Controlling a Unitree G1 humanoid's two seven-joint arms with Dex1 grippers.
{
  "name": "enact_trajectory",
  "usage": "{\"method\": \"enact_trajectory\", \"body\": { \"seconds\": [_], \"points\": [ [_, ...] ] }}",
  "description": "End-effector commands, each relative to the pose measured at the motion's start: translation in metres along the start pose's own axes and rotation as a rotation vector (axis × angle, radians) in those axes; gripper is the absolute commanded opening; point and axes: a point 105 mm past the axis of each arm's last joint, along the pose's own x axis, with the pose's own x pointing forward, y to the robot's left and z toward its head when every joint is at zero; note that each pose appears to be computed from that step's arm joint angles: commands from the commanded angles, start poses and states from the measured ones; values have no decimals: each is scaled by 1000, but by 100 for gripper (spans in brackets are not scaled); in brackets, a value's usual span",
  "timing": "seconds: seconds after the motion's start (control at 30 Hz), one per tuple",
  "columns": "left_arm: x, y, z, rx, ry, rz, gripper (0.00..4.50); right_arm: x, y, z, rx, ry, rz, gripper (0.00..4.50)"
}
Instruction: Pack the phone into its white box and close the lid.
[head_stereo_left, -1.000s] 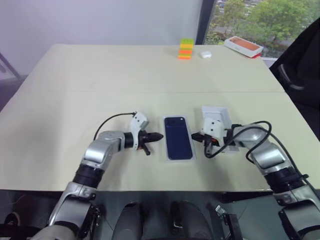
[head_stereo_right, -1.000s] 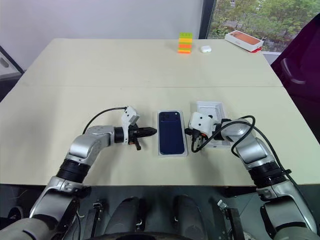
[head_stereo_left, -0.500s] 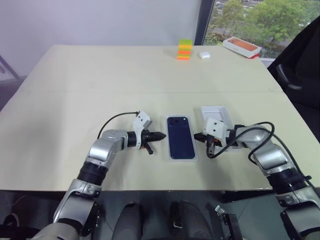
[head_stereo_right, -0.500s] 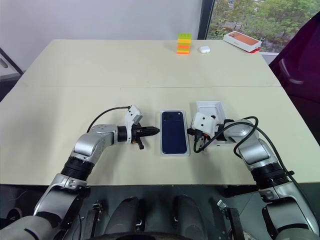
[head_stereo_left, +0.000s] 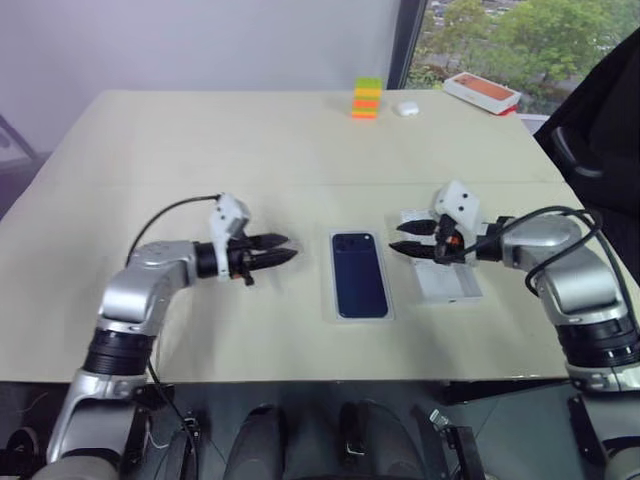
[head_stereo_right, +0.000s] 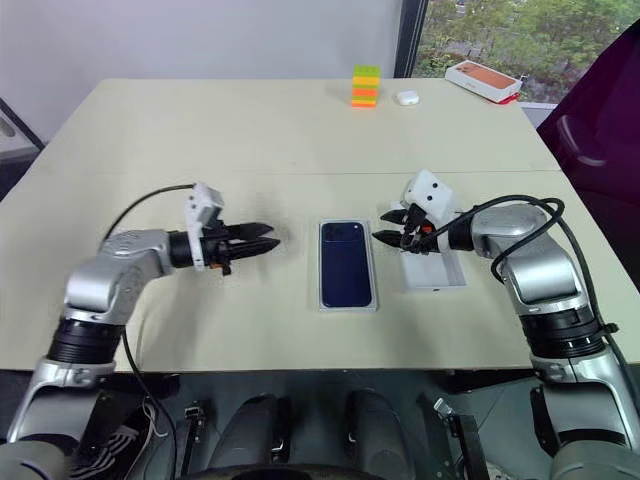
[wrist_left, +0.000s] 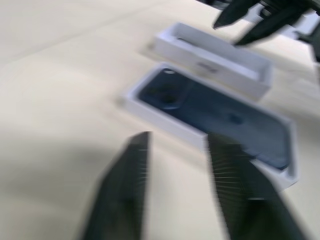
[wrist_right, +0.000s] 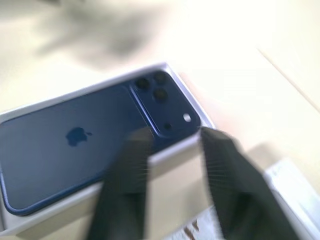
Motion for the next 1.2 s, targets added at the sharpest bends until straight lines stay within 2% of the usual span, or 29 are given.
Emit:
{"method": "enact_trajectory", "body": {
  "seconds": [0.03,0.07,0.2,0.27,0.43,0.57,0.7,0.97,1.2],
  "points": [
    [-18,6,1,42,-35,22,389,-7,-19,-6,22,96,-172,341],
    [-23,7,0,54,-36,33,434,-8,-22,-10,45,131,-205,341],
    [-38,9,-1,85,-66,67,434,-9,-15,-9,121,183,-269,341],
    [-47,6,0,138,-92,67,434,-7,-5,-6,221,195,-296,341],
    [-52,5,-1,170,-113,79,434,-1,9,1,372,214,-314,341],
    [-45,4,-3,171,-114,75,434,-2,0,0,475,252,-353,341],
    [-38,2,-4,163,-123,81,434,-4,-1,-5,447,350,-331,341],
    [-30,0,-2,162,-156,84,434,8,-19,6,665,300,-272,341],
    [-41,-15,8,162,-196,5,434,14,-12,6,686,344,-269,341]
  ]
}}
